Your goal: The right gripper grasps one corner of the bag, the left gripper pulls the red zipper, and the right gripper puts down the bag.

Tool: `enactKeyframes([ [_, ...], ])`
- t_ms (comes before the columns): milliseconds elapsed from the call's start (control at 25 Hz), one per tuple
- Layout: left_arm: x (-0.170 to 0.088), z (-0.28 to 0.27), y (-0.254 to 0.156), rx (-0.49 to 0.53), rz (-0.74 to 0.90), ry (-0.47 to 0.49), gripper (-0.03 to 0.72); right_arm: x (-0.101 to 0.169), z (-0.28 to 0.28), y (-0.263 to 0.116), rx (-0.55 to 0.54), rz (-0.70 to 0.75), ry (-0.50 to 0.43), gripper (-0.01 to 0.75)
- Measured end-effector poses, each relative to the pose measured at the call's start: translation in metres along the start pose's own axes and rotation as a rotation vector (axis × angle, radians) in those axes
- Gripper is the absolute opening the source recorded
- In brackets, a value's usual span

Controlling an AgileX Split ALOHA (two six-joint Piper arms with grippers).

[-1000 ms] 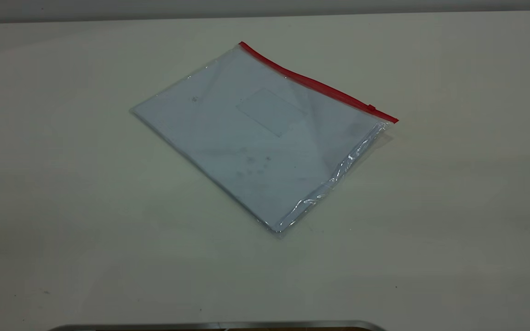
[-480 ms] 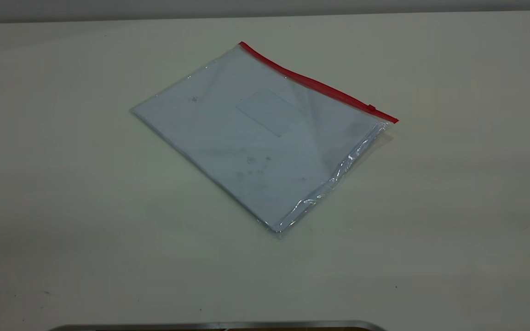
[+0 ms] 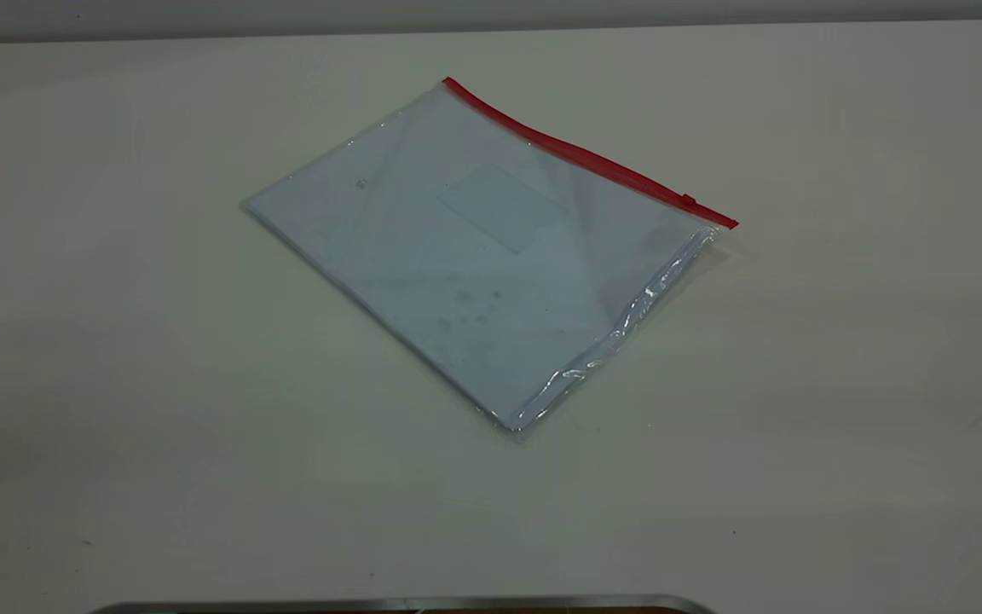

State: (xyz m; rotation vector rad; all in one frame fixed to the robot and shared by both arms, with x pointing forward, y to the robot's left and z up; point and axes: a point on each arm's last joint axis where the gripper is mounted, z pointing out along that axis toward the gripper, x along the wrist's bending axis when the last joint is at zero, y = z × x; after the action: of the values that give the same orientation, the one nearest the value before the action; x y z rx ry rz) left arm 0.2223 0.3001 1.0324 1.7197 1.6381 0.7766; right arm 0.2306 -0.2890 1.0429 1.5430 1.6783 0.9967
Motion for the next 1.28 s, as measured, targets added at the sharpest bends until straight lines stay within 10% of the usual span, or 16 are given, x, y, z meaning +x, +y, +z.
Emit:
enactKeyframes([
  [280,0.000,0.014,0.034,-0.025,-0.017,-0.002,0.425,0.011,0.022,0.032,-0.073,0.060,0.156,0.245],
  [960,-0.015,0.183,0.156,0.246,0.002,-0.217,0.425,-0.004,0.208,0.048,0.345,0.168,0.207,0.397],
  [1280,-0.042,0.266,0.189,0.192,0.038,-0.369,0.425,-0.014,0.298,0.019,0.497,0.301,0.176,0.397],
])
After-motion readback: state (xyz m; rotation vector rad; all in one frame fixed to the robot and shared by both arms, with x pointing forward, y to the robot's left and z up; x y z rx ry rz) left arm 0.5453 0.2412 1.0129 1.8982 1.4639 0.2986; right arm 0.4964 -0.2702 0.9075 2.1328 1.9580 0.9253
